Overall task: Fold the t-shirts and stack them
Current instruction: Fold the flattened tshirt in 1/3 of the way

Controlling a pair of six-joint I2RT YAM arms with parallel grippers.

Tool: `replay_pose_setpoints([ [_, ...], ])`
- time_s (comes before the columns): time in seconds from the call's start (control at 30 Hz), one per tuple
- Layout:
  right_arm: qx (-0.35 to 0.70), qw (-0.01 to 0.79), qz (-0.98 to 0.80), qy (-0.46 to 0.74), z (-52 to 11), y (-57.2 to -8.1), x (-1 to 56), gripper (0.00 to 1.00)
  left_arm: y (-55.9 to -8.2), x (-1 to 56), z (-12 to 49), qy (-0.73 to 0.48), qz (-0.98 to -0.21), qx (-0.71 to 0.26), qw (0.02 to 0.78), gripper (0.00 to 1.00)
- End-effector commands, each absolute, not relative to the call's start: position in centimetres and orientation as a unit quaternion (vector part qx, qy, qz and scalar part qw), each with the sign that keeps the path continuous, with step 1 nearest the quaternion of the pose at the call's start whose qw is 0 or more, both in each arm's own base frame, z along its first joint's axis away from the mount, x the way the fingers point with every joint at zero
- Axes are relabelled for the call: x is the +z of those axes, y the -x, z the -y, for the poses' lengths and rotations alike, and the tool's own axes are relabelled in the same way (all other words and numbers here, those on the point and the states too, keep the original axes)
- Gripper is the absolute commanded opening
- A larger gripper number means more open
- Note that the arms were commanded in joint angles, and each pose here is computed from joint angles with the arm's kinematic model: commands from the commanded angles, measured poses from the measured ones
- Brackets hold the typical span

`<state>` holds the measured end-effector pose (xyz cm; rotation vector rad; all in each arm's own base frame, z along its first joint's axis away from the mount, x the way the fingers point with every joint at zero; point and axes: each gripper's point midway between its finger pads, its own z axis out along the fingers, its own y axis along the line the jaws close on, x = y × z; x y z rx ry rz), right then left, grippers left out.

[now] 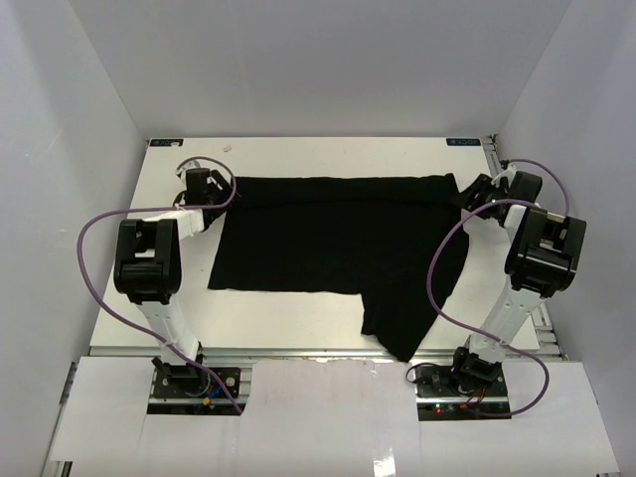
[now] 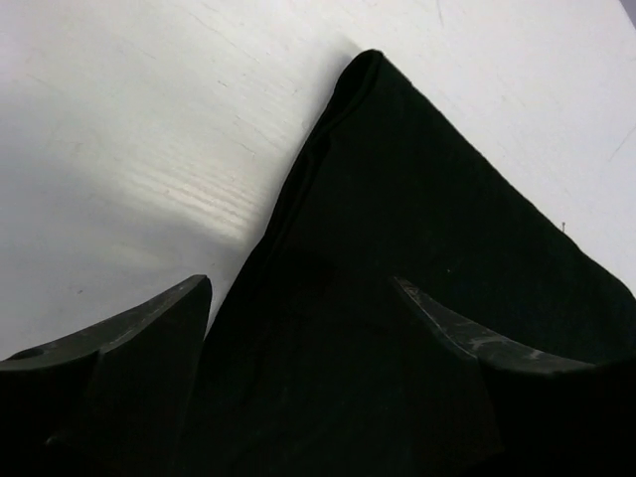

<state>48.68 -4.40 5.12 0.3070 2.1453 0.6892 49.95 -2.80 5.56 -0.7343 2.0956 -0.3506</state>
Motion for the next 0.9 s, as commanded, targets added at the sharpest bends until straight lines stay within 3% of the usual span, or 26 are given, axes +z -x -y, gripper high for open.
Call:
replay_pose_setpoints([
  [0.0,0.265,0.48,-0.835,-0.049,4.9,-49.2,11.8,0.54,-49.8,11.9,1.3,0.28,-0.819,-0.124,0.485,0.83],
  [0.17,0.282,0.5,-0.819,0.022,3.3,-47.7,15.1,0.58,-48.4,15.2,1.8,0.257,-0.818,-0.136,0.496,0.83],
  [0.3,0.326,0.506,-0.792,0.101,1.1,-46.3,17.4,0.6,-47.4,16.9,4.1,0.202,-0.824,-0.187,0.494,0.75],
  [0.43,0.333,0.479,-0.796,0.162,-0.2,-43.5,18.0,0.6,-45.3,17.9,5.1,0.175,-0.841,-0.201,0.47,0.6],
  [0.53,0.304,0.481,-0.791,0.227,-0.9,-40.4,18.9,0.6,-42.7,18.7,4.0,0.19,-0.845,-0.198,0.459,0.42],
  [0.6,0.291,0.472,-0.793,0.251,-1.3,-38.3,18.0,0.6,-40.1,19.1,4.3,0.194,-0.845,-0.206,0.455,0.37],
  [0.77,0.263,0.47,-0.777,0.327,-2.5,-34.0,18.5,0.59,-34.3,18.1,6.2,0.232,-0.843,-0.263,0.408,0.32],
  [0.83,0.296,0.444,-0.777,0.333,-3.7,-31.2,18.3,0.6,-32.1,17.3,6.4,0.26,-0.844,-0.268,0.386,0.32],
  [0.87,0.291,0.447,-0.761,0.368,-4.1,-30.2,18.4,0.6,-31.5,16.7,5.8,0.279,-0.846,-0.249,0.38,0.39],
])
